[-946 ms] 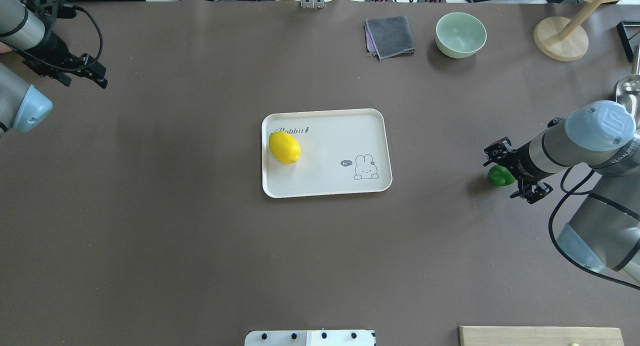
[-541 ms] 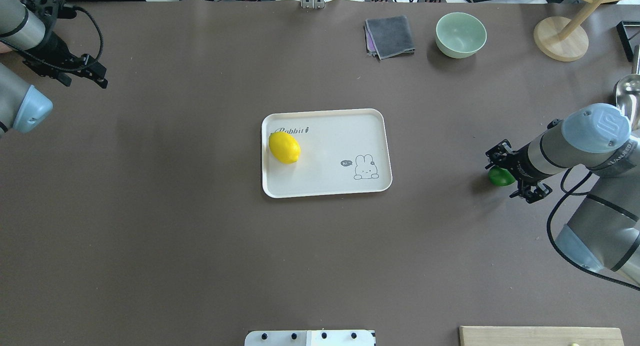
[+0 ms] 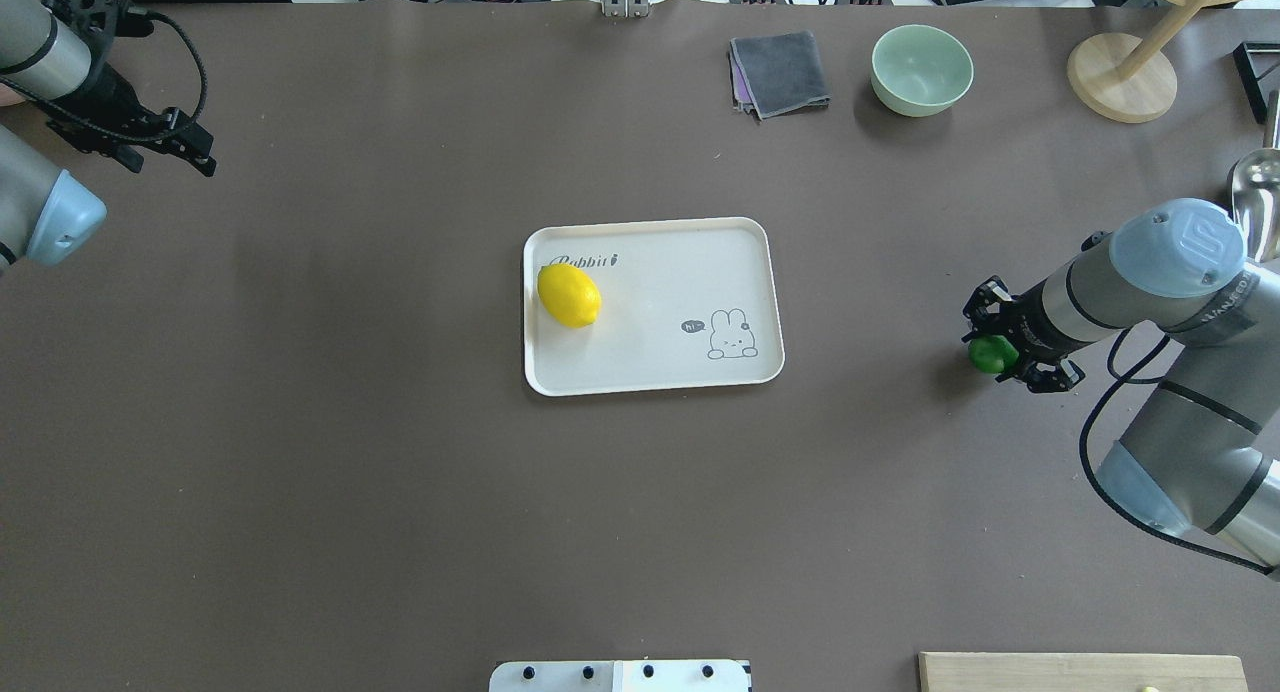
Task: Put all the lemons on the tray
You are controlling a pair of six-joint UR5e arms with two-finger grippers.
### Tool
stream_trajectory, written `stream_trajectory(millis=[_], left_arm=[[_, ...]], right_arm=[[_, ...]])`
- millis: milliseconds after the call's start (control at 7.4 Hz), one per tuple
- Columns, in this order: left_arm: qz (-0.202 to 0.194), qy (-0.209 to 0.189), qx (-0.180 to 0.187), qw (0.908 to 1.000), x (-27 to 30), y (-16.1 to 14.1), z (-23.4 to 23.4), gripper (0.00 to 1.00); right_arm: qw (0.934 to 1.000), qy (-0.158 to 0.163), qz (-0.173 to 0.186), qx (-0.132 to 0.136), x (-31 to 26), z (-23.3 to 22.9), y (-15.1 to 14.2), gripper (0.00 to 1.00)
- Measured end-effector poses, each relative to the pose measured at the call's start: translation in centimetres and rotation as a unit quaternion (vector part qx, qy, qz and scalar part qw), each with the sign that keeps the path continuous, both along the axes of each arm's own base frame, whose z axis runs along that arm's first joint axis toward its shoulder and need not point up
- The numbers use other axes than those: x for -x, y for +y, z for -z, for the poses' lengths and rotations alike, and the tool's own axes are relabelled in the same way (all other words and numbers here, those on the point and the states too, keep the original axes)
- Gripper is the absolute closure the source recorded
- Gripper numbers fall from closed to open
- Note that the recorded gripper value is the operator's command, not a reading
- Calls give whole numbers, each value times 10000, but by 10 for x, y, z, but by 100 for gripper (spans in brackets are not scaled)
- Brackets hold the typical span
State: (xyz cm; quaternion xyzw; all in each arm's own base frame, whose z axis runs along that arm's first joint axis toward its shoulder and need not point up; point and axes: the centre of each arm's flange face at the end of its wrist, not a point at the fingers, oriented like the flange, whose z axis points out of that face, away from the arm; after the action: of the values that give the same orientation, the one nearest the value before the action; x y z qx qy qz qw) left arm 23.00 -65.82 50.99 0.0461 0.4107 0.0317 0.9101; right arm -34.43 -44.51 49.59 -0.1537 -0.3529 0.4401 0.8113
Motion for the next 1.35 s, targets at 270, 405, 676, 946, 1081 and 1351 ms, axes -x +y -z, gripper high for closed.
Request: stream_trajectory(millis=[270,405,676,946,1081,1351], left_arm=[[-4,-10,21,10000,-1,0,-3,3],[-6,-13,27,10000,-1,0,-4,3],[-3,-12,29,10000,-1,0,-4,3],[-8,-17,29,10000,-1,0,-5,3],[-15,-19,26,10000,-1,0,-5,3],[-15,-18,21,10000,0,0,-5,3]], right_arm=[[9996,-160,185,-132,26,45,-14,100],[9981,-300,405,-365,36,70,-19,100],[9872,-543,1000,-1116,70,121,-14,100],[9700,-607,1460,-1847,113,160,3,100],[9608,-587,1643,-2153,126,171,10,100],[9483,-486,1877,-2513,148,179,14,66]])
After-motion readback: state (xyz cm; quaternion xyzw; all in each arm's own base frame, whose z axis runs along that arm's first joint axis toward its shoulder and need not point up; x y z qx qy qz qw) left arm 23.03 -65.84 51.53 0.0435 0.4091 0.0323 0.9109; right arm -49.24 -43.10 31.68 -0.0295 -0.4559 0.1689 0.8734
